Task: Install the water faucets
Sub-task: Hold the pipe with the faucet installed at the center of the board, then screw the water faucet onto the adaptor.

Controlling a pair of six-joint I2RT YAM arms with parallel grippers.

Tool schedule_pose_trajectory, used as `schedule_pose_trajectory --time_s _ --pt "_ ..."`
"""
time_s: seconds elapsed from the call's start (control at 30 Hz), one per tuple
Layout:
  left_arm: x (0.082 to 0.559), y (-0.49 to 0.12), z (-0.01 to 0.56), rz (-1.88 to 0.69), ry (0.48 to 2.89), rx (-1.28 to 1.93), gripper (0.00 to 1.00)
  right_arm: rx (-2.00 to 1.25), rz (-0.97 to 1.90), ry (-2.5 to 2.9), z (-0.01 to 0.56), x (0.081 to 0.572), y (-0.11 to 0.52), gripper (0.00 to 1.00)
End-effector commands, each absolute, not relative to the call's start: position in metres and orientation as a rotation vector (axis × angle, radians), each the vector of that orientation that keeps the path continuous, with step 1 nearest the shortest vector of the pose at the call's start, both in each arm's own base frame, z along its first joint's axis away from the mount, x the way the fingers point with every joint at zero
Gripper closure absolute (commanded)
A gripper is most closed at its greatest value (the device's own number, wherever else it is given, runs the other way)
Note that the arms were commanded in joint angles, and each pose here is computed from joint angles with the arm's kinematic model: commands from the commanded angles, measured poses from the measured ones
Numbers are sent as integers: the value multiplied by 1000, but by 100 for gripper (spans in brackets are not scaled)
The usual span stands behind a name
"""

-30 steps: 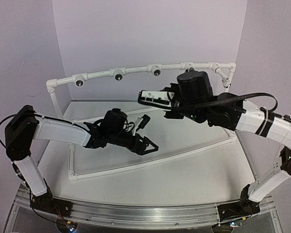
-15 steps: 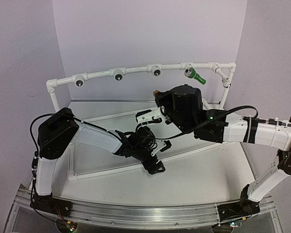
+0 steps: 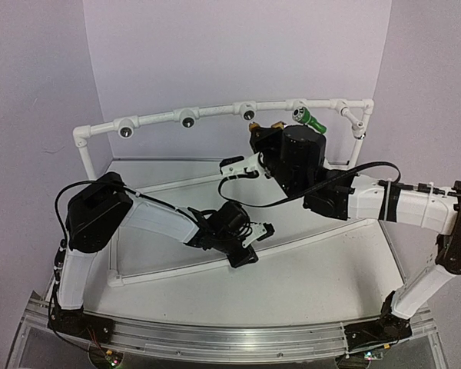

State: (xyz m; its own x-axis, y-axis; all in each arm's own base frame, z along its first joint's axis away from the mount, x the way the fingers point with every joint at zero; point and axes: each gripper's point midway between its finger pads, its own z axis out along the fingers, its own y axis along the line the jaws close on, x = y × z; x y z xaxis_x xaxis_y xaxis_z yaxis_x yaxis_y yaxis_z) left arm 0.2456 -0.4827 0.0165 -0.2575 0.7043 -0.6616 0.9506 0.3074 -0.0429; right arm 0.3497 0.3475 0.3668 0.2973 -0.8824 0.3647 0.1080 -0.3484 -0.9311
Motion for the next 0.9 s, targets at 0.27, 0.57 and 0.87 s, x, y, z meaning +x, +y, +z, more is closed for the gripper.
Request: schedule_pose_trajectory --time_s 0.27,0.57,0.87 --pt "211 -465 -29 -631 2142 1589 100 -1447 -1308 702 406 367 350 100" --pt "209 -467 -34 -653 2136 1605 100 -1423 -1286 712 412 366 350 100" --pt "209 -466 -34 -648 2131 1610 100 -1400 -1268 725 417 371 351 100"
